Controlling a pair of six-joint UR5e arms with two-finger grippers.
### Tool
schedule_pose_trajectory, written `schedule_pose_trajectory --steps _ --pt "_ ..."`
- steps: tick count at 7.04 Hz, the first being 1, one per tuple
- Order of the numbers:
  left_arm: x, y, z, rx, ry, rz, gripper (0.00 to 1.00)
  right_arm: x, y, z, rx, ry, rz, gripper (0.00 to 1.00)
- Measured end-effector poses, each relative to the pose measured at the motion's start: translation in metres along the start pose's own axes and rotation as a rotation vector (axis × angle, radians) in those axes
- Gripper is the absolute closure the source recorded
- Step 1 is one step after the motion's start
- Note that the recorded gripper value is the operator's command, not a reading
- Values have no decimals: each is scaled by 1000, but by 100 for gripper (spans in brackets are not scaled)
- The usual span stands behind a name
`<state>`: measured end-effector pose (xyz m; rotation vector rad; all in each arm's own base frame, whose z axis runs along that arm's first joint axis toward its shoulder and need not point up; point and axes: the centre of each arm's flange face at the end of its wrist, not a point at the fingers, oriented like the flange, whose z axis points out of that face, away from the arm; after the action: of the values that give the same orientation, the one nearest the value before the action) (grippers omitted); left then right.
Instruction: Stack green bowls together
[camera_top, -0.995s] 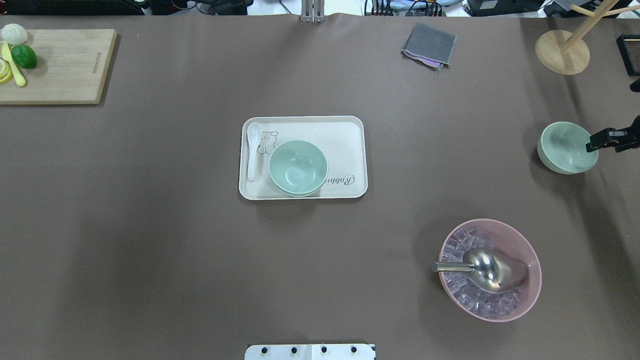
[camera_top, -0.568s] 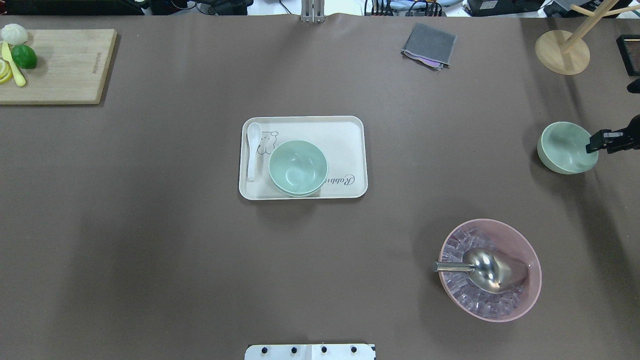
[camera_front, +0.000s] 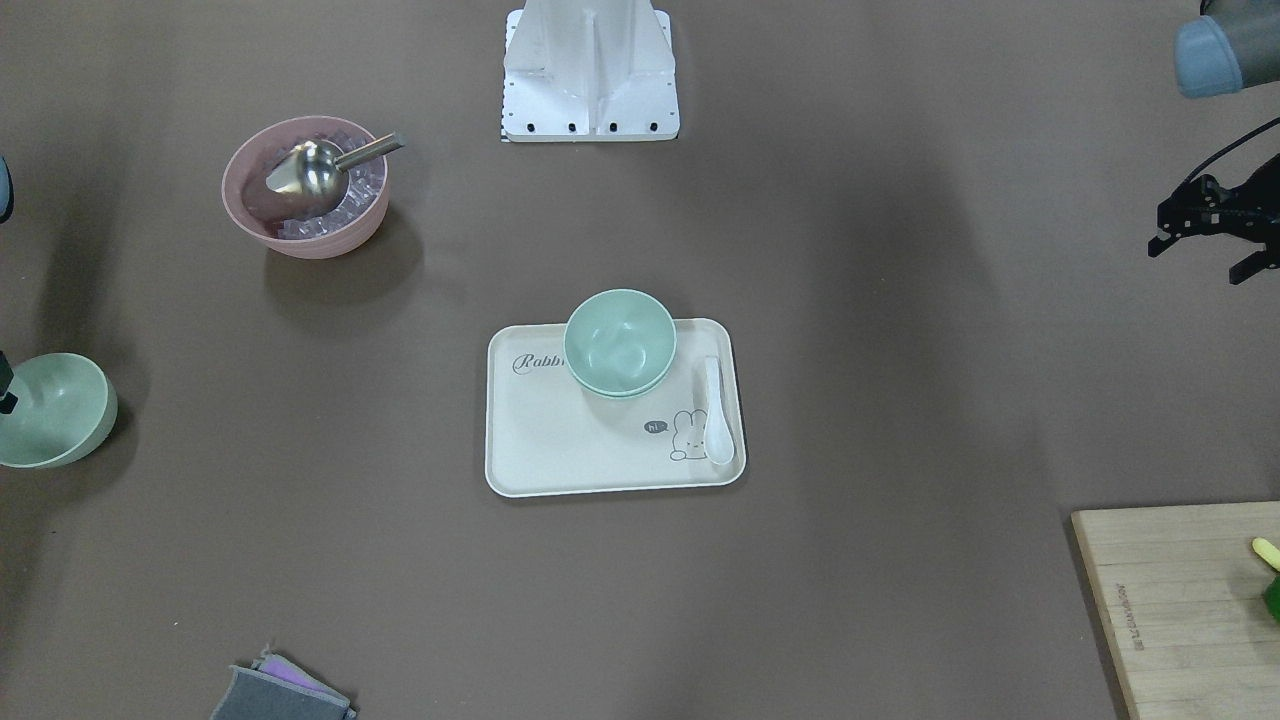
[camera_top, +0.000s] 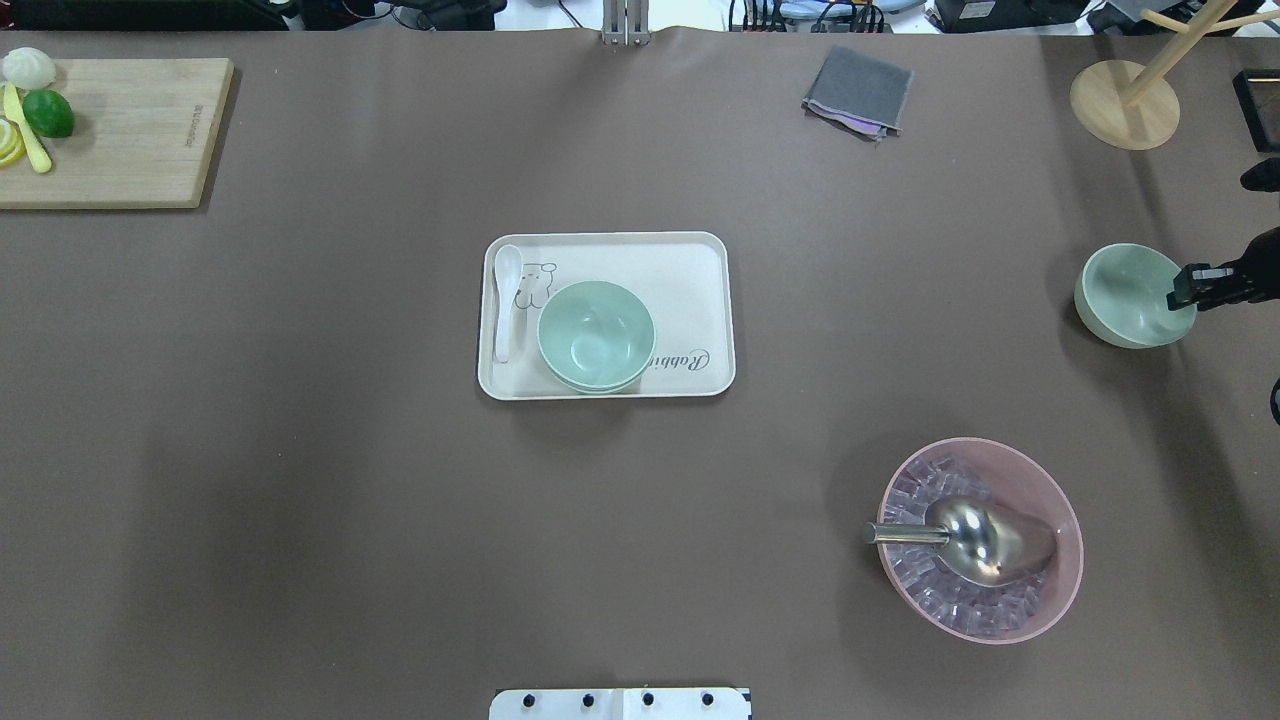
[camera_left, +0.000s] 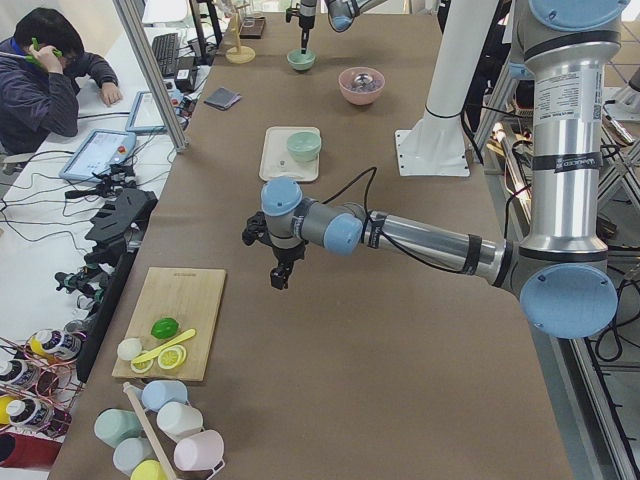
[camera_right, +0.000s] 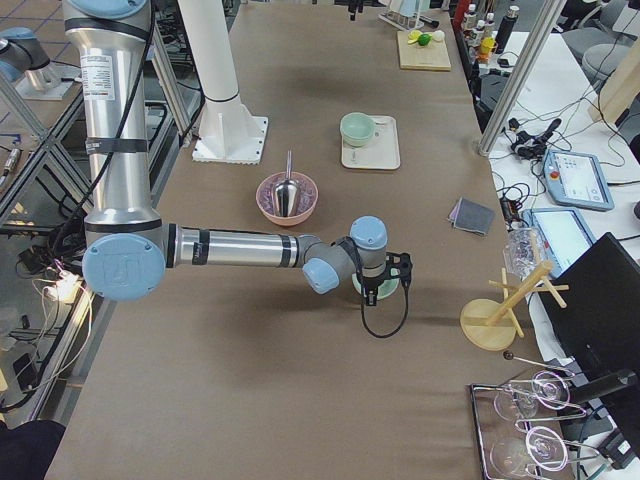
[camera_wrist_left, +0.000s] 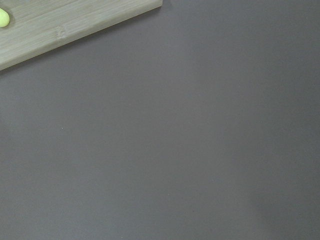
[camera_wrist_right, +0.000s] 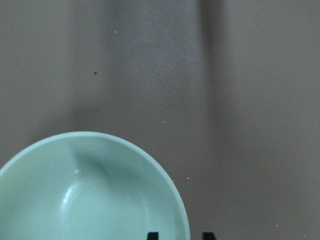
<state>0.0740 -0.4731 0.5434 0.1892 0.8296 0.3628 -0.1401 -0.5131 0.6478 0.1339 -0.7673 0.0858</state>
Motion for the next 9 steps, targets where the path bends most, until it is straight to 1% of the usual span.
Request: schedule_pose_trajectory --steps 1,4,6,8,9 --pt "-1 0 1 -1 0 0 2 -1 0 1 -1 0 -2 100" --pt "-2 1 2 -3 0 -2 2 -9 -2 -1 3 -7 -16 100" --pt "-3 2 3 -6 0 -5 2 -32 -14 -14 33 -33 -43 100" --pt "-6 3 7 -13 0 -11 2 -82 -40 -39 81 -88 -79 100" --pt "-7 3 8 -15 0 -13 2 -121 -50 -49 94 -127 -67 100"
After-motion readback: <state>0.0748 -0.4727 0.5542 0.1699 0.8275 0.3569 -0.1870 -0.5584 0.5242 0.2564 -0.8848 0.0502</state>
